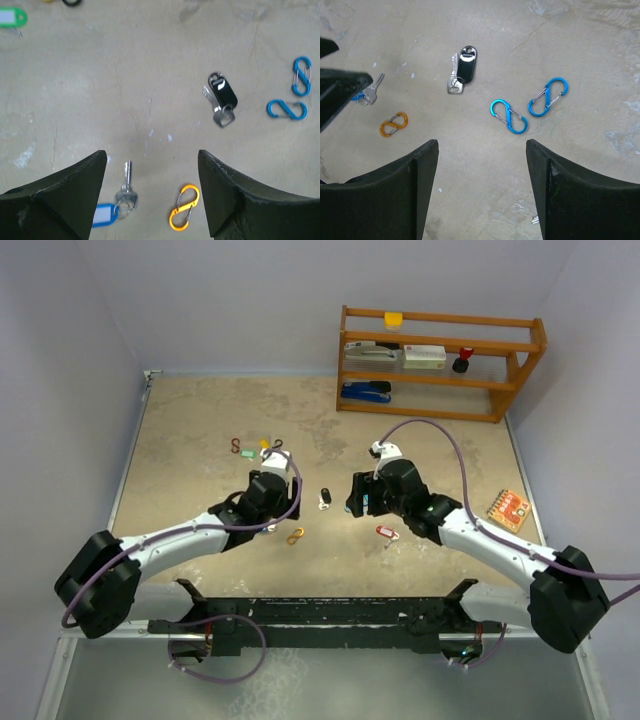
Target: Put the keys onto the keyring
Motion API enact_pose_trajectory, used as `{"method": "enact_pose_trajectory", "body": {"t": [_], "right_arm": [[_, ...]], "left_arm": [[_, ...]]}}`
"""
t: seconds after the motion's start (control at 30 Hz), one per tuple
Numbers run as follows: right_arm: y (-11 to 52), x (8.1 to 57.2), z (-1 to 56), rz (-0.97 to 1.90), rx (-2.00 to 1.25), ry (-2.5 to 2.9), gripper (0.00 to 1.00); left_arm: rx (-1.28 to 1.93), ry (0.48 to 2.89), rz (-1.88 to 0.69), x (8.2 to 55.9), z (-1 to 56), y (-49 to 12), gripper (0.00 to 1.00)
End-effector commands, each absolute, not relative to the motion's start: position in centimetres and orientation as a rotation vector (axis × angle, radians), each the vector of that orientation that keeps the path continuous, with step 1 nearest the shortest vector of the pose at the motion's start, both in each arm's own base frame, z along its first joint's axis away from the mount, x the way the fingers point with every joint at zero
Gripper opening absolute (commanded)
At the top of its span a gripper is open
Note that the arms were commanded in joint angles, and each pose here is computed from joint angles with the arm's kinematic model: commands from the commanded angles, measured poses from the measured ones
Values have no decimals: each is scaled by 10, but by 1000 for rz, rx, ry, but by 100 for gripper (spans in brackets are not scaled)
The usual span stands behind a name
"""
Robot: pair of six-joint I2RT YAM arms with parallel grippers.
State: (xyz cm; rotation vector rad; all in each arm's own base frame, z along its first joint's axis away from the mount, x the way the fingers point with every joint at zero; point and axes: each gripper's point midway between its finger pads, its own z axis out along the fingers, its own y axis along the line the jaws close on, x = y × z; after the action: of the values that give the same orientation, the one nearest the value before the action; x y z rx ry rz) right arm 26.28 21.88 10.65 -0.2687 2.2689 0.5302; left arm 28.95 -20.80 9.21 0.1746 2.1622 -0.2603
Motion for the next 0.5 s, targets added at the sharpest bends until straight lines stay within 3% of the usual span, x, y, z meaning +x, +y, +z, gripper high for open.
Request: {"method": "enact_pose_trajectory", "body": {"t": [0.0,0.47], "right_arm": [[211,270,131,493,-213,2207,74],[198,268,141,444,-189,2184,76]], "left_arm": [[206,2167,-353,264,91,-216,71],[408,2229,-333,214,47,-245,74]]}}
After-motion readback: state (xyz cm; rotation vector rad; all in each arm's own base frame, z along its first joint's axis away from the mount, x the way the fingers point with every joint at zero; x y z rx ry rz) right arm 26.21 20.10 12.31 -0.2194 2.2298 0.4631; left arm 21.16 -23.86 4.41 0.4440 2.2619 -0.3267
